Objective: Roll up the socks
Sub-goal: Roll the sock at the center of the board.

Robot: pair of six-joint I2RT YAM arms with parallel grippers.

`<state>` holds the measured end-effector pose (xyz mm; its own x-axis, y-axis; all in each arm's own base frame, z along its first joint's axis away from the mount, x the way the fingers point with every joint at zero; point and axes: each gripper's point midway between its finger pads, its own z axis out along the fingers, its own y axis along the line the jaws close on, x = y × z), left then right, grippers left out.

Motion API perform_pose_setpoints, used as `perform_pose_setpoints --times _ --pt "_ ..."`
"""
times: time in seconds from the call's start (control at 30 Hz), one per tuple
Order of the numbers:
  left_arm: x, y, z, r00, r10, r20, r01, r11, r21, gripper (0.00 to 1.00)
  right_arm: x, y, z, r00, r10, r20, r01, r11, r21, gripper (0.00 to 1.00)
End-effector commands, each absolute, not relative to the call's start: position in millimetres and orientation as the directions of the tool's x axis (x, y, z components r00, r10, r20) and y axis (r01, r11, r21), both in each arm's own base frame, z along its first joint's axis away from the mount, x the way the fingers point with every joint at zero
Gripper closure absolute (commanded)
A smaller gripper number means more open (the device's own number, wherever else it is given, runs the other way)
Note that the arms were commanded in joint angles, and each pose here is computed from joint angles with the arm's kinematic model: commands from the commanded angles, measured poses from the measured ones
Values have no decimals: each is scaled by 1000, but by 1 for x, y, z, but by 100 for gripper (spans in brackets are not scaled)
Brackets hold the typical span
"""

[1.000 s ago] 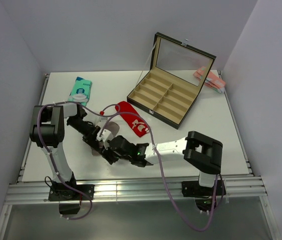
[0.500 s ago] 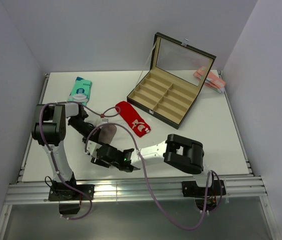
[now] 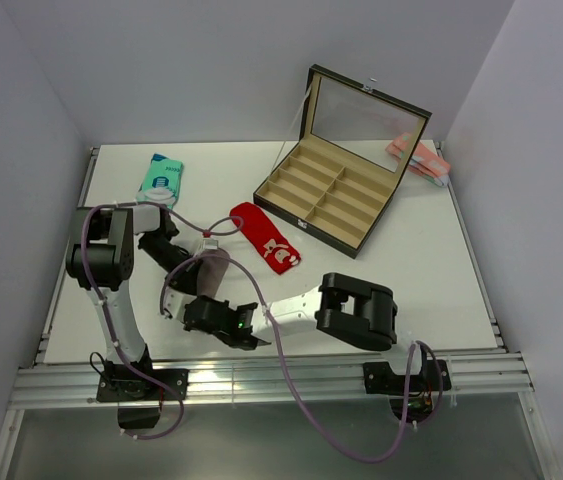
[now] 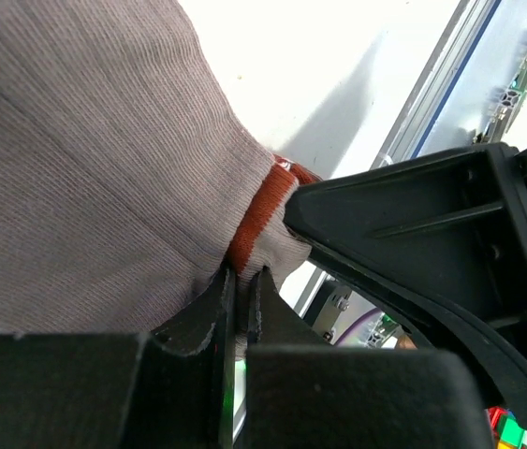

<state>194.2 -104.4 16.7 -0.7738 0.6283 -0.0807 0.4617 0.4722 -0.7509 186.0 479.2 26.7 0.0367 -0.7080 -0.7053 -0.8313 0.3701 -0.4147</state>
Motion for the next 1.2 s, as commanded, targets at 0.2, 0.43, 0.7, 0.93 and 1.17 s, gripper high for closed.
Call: perform_pose_setpoints --times 0.2,0.43,0.7,0.93,1.17 --pt "250 -97 -4 -657 703 -272 711 460 -532 84 161 473 20 -21 -726 -688 -895 321 -312 82" --pt "270 -111 35 -654 650 -387 742 451 -495 71 141 464 24 -77 -721 -688 -931 300 -210 84" --pt "311 -103 47 -670 555 -493 730 612 -303 69 124 452 11 -157 -770 -618 -958 271 -95 86" --pt "339 -82 68 -674 473 -567 661 728 -179 76 119 450 3 -303 -778 -550 -949 297 103 87" --pt "349 -62 89 -620 438 -651 624 778 -70 75 127 445 2 -482 -771 -417 -854 309 418 86"
